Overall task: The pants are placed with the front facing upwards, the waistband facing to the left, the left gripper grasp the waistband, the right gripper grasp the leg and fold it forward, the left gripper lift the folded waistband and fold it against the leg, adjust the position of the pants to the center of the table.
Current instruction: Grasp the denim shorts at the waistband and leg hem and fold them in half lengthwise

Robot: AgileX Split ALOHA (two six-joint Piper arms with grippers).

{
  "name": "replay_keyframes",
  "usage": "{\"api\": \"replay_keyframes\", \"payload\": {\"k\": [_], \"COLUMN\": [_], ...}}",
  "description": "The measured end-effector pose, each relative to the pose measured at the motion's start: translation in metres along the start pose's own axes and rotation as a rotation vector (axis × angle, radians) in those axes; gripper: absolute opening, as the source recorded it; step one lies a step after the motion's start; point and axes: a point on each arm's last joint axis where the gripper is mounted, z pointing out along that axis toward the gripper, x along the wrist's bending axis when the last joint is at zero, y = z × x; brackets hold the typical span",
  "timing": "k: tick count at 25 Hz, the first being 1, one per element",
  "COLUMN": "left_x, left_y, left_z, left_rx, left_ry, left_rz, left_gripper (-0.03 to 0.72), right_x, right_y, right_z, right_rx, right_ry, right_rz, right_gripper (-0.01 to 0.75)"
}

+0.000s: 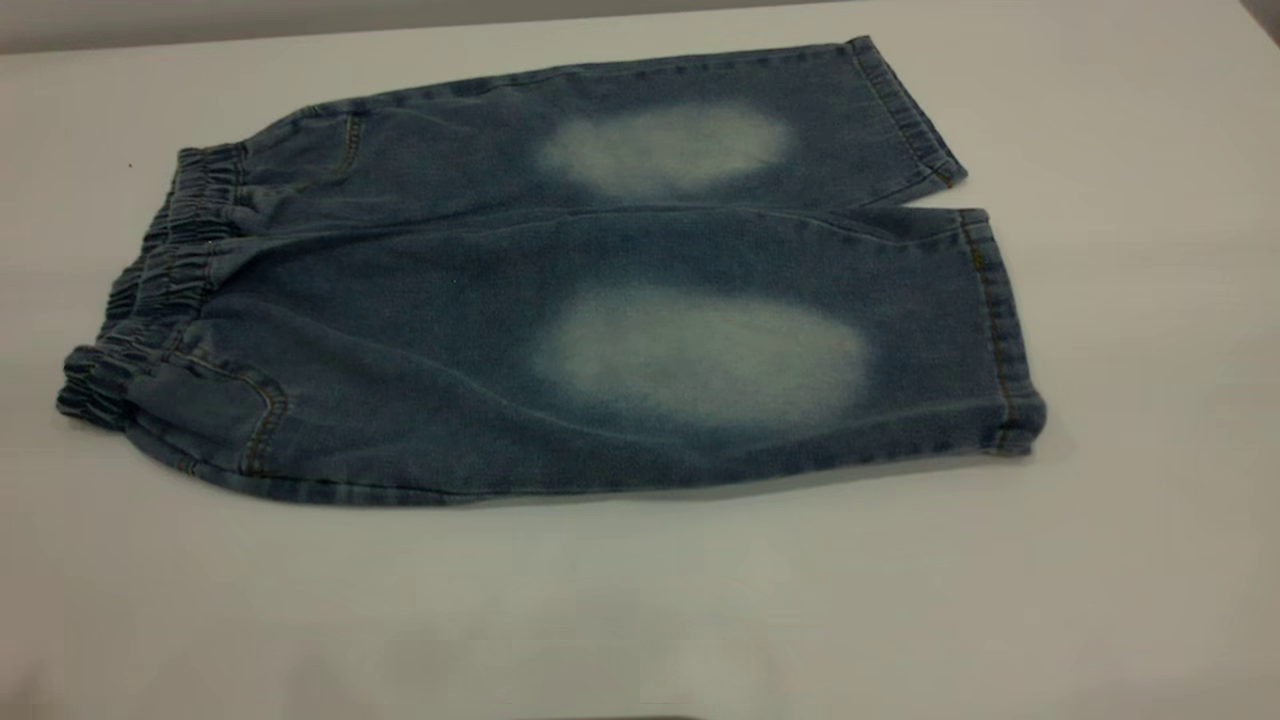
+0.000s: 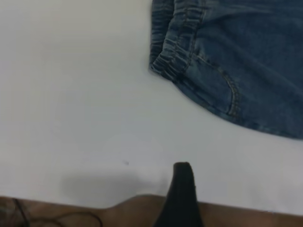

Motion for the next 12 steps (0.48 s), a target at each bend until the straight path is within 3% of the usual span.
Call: {"api": "replay_keyframes", "payload": {"k": [5, 12], "left_x": [-0.005, -0.003], "left_y": [0.028, 0.029], "left_z": [0.059, 0.136], "left_rx": [0.091, 0.251], "left_ry": [0.032, 0.089], "left_rz": [-0.055, -0.089], "left_gripper": [0.571, 0.571], "right_x": [0.002, 0.005], "right_y": [0.013, 0.022], "right_z": [0.028, 0.047], "right_rx": [0.092, 0.12], "right_ry": [0.013, 0.055], "right_rz": [0.041, 0.057], "right_gripper": [0.575, 0.585]}}
